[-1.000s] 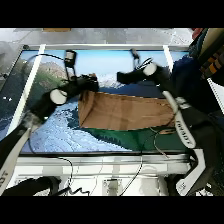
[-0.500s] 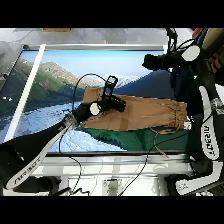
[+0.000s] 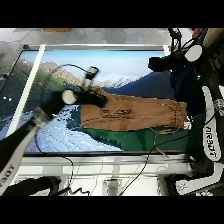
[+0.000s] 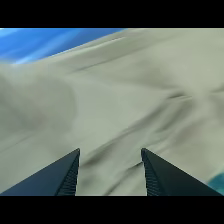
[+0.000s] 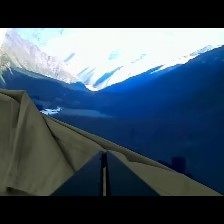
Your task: Fold the clothes and pants, and hang the long-sleeved shirts on hangers.
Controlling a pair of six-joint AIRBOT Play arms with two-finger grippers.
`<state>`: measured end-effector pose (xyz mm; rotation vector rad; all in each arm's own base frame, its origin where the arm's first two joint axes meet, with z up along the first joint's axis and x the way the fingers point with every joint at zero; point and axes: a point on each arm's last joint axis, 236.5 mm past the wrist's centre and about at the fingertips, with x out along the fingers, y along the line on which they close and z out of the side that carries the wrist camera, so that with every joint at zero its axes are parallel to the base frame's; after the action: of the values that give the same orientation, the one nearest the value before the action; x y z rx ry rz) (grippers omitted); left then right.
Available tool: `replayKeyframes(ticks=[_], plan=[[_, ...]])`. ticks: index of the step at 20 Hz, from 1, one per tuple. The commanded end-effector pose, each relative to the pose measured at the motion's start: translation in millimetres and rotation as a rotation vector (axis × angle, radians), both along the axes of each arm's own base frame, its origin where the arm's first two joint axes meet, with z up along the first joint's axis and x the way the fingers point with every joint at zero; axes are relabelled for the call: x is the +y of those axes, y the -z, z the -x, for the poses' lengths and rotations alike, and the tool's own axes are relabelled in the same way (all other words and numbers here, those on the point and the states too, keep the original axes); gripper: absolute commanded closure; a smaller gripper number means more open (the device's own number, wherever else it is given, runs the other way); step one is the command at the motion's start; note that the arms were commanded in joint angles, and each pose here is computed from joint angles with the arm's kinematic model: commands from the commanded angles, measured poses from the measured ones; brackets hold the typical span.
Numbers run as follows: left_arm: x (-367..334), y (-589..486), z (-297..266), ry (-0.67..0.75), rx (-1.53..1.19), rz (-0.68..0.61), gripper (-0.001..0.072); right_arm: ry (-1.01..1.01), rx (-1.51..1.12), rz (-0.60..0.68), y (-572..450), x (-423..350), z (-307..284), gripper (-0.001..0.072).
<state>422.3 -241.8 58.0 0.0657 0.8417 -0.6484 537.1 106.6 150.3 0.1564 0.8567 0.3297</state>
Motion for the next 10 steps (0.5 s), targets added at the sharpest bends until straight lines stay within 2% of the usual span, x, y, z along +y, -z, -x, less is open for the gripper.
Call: replayKeyframes(ticks=[1,3,5,6,10], plan=[[111.8,19.9,-5.2,-0.201,0.173,-0.060,0.0285,0.007,0.014,0.046,5.0,-9.1,2.2,0.0684],[152.3,41.6,-8.7,-0.309,0.281,0.002,0.0258,0.007,0.013,0.046,4.9,-9.1,2.2,0.0684],[166.0,64.2,-11.8,-0.369,0.385,0.099,0.0070,0.007,0.014,0.045,4.9,-9.1,2.2,0.0684],[165.7,75.5,-12.9,-0.370,0.425,0.143,0.0016,0.006,0.014,0.045,5.0,-8.8,2.4,0.0684],[147.0,118.8,-19.4,-0.282,0.491,0.248,0.0008,0.005,0.016,0.045,5.3,-8.7,2.8,0.0684]])
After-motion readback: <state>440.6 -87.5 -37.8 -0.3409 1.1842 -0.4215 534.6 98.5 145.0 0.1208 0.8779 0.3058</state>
